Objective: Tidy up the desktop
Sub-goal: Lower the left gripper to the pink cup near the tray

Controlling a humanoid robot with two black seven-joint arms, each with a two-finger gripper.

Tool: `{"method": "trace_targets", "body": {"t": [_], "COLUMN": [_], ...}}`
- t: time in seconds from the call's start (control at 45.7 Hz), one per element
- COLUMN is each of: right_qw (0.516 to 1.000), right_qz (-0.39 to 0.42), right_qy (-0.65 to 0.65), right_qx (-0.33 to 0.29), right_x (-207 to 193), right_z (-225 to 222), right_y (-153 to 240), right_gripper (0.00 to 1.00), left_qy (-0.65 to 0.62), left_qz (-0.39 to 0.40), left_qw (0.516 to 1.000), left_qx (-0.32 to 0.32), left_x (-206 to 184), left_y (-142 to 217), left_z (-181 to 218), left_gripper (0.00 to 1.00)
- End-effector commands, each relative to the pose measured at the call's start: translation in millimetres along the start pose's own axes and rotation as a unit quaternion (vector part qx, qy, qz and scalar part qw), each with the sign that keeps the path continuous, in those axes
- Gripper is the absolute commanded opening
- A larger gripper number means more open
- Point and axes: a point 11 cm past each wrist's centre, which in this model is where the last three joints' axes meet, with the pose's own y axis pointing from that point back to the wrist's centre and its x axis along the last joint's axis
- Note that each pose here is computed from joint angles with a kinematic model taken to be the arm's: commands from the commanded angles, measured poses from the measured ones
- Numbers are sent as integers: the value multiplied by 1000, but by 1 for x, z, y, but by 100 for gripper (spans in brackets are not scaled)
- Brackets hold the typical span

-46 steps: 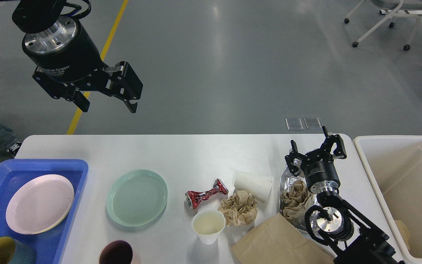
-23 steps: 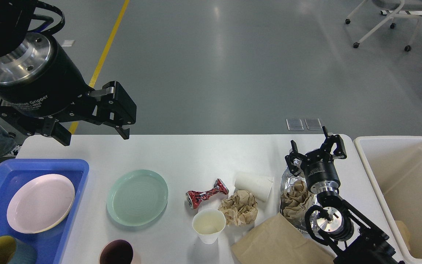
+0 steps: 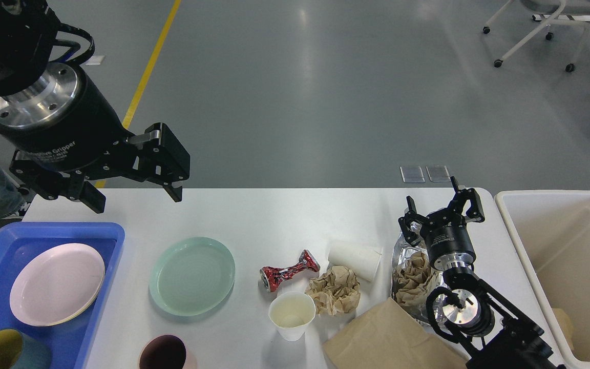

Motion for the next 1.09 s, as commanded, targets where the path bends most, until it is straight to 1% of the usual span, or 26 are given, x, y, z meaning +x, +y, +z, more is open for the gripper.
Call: {"method": "trace_targets", "body": {"t": [0.0, 0.066, 0.197, 0.306, 0.438, 0.591, 0.788, 0.919, 1.072], "right_qw": [1000, 1000, 1000, 1000, 1000, 1000, 1000, 1000, 1000], "right_qz": [0, 1, 0, 1, 1, 1, 1, 1, 1], "right_qy": [0, 0, 0, 0, 0, 0, 0, 0, 0], "right_qx": [0, 0, 0, 0, 0, -1, 0, -1, 0], "right_x": [0, 0, 0, 0, 0, 0, 0, 1, 0], "right_z": [0, 0, 0, 0, 0, 0, 0, 0, 0], "right_y": [0, 0, 0, 0, 0, 0, 0, 0, 0], "right_gripper": [100, 100, 100, 100, 100, 100, 100, 100, 100], "left_qy": [-21, -36, -46, -56, -87, -114, -108, -106, -111], "left_qz": [-78, -98, -128, -148, -170, -138, -98, -94, -101], "left_qw": [996, 994, 990, 986, 979, 981, 986, 988, 987], "left_qx": [28, 38, 47, 51, 64, 80, 76, 55, 51], "left_x": [-6, -7, -12, -16, -35, -48, -47, -49, -53], "left_y": [-48, -68, -108, -143, -185, -225, -249, -263, -274], "left_z": [-20, -33, -65, -91, -122, -150, -159, -149, -145], "left_gripper": [91, 86, 78, 78, 72, 72, 72, 72, 72]}}
